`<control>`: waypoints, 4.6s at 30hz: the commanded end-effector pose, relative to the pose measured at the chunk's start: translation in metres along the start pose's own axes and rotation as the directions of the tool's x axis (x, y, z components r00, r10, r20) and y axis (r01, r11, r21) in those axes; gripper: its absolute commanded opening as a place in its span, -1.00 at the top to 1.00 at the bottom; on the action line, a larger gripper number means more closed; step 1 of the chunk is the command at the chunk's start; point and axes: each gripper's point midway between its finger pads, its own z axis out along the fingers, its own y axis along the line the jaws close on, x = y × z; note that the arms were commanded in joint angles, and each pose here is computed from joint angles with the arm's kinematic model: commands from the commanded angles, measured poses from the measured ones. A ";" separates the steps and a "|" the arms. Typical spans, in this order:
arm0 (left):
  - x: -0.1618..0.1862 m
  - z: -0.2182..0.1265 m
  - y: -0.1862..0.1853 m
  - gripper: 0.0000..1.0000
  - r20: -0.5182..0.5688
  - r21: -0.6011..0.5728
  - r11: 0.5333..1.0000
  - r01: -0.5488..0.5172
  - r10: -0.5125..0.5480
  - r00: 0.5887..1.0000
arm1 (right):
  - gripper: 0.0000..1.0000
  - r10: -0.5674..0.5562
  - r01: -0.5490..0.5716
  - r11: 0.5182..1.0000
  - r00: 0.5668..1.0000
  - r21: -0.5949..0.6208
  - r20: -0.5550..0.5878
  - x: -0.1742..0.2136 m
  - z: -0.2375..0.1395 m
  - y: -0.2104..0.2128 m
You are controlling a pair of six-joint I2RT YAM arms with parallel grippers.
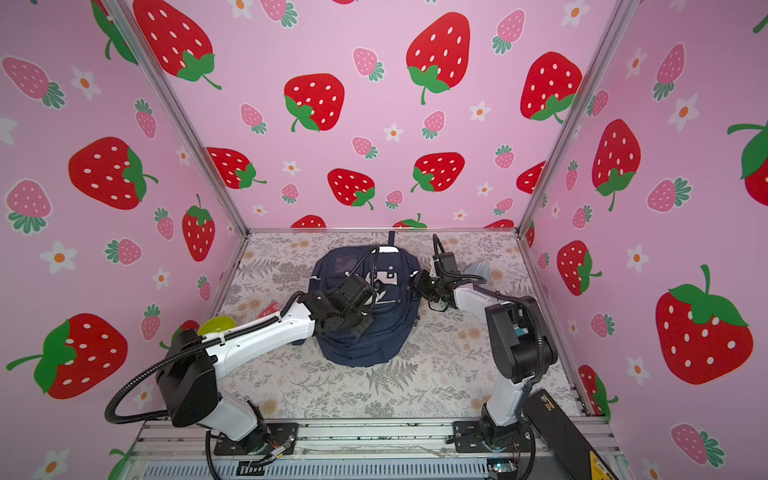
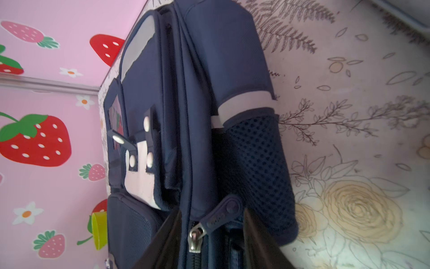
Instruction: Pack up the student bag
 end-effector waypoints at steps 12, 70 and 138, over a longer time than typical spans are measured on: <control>-0.006 -0.004 -0.003 1.00 0.026 0.020 1.000 -0.004 0.003 1.000 | 0.15 0.167 -0.168 0.982 0.986 -0.091 -0.010 -0.012 0.025 -0.001; -0.012 0.003 0.004 1.00 0.015 0.124 0.981 0.151 -0.154 0.988 | 0.04 -0.607 0.619 0.731 0.782 0.288 -0.139 0.009 -0.033 0.003; -0.012 0.000 0.006 1.00 0.003 0.177 0.967 0.183 -0.186 0.983 | -0.04 -0.264 0.220 0.933 0.956 -0.285 -0.128 0.011 0.013 0.011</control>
